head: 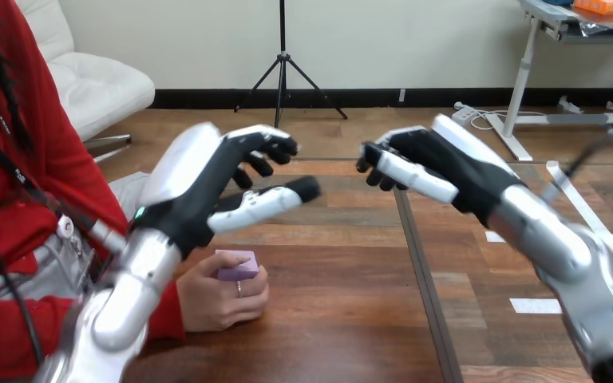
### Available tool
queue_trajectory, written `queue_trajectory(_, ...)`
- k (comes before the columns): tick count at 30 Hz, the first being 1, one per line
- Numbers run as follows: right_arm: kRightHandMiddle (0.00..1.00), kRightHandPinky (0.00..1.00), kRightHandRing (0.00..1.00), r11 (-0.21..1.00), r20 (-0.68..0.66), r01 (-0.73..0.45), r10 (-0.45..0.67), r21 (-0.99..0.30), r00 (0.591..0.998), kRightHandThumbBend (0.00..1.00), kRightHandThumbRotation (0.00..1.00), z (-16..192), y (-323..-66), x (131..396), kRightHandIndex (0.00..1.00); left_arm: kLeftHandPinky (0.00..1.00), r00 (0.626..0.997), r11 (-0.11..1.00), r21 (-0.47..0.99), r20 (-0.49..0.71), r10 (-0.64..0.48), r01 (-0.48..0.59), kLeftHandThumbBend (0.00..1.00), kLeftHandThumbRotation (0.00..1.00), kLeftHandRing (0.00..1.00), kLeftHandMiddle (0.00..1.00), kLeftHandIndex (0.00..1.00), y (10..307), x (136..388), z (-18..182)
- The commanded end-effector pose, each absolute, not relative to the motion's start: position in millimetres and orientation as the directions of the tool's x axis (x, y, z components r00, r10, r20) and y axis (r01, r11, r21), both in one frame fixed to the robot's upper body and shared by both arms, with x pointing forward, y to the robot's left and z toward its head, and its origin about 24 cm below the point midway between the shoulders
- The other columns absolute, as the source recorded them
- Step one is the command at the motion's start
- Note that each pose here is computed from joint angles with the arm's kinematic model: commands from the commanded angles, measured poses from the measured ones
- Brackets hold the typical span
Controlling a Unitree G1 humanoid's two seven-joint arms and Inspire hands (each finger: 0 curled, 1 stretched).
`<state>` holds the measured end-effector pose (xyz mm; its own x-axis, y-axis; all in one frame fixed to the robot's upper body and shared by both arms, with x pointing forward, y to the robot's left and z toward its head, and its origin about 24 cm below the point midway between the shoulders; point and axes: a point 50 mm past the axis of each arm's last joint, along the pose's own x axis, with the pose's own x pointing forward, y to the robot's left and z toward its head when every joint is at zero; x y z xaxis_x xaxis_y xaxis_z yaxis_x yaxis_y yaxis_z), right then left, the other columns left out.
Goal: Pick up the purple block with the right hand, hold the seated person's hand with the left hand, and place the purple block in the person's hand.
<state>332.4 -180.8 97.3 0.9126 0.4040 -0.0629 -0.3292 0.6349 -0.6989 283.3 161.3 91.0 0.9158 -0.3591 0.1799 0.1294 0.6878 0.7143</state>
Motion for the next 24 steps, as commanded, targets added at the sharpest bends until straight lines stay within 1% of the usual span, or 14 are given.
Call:
queue_trajectory(1, 0.62, 0.61, 0.61, 0.717, 0.083, -0.241, 0.385, -0.654, 0.919, 0.55, 1.00, 111.8, -184.8, 323.2, 0.64, 0.57, 0.903, 0.790, 0.601, 0.264, -0.339, 0.121, 0.80, 1.00, 0.68, 0.69, 0.68, 163.9, 276.4, 94.7)
queue_trajectory(5, 0.62, 0.59, 0.61, 0.777, 0.142, -0.223, 0.372, -0.589, 0.917, 0.54, 1.00, 105.5, -184.8, 311.2, 0.65, 0.56, 0.901, 0.831, 0.539, 0.281, -0.331, 0.137, 0.76, 1.00, 0.66, 0.67, 0.66, 166.4, 269.7, 87.1)
queue_trajectory(10, 0.65, 0.57, 0.63, 0.822, 0.199, -0.202, 0.354, -0.533, 0.914, 0.53, 1.00, 99.3, -184.5, 297.9, 0.67, 0.53, 0.899, 0.871, 0.472, 0.309, -0.310, 0.138, 0.69, 1.00, 0.61, 0.63, 0.63, 168.9, 262.0, 80.6)
queue_trajectory(12, 0.65, 0.57, 0.64, 0.857, 0.251, -0.188, 0.340, -0.480, 0.907, 0.53, 1.00, 94.8, -183.9, 290.0, 0.67, 0.52, 0.898, 0.889, 0.434, 0.321, -0.302, 0.144, 0.68, 1.00, 0.60, 0.62, 0.62, 170.1, 257.0, 77.6)
queue_trajectory(13, 0.65, 0.56, 0.64, 0.866, 0.265, -0.184, 0.334, -0.465, 0.904, 0.51, 0.98, 93.7, -183.9, 287.7, 0.68, 0.52, 0.897, 0.894, 0.424, 0.324, -0.300, 0.146, 0.66, 1.00, 0.59, 0.61, 0.61, 170.5, 255.6, 76.8)
queue_trajectory(18, 0.67, 0.57, 0.65, 0.893, 0.285, -0.165, 0.302, -0.419, 0.910, 0.52, 0.97, 87.5, -182.3, 274.7, 0.69, 0.51, 0.888, 0.914, 0.375, 0.351, -0.296, 0.157, 0.59, 1.00, 0.57, 0.60, 0.58, 172.9, 247.9, 74.6)
queue_trajectory(19, 0.68, 0.57, 0.66, 0.899, 0.290, -0.164, 0.297, -0.406, 0.910, 0.52, 0.96, 86.5, -181.8, 272.1, 0.70, 0.51, 0.886, 0.917, 0.367, 0.357, -0.295, 0.157, 0.56, 1.00, 0.57, 0.60, 0.58, 173.5, 246.3, 74.1)
queue_trajectory(20, 0.68, 0.58, 0.66, 0.911, 0.298, -0.164, 0.288, -0.378, 0.910, 0.52, 0.96, 84.2, -180.9, 267.7, 0.70, 0.51, 0.885, 0.921, 0.355, 0.362, -0.292, 0.158, 0.54, 1.00, 0.57, 0.60, 0.58, 174.0, 244.0, 73.4)
queue_trajectory(24, 0.69, 0.58, 0.66, 0.932, 0.311, -0.163, 0.267, -0.323, 0.912, 0.51, 0.94, 78.7, -178.8, 256.5, 0.71, 0.51, 0.885, 0.931, 0.326, 0.367, -0.287, 0.166, 0.55, 1.00, 0.56, 0.59, 0.58, 175.9, 237.5, 71.4)
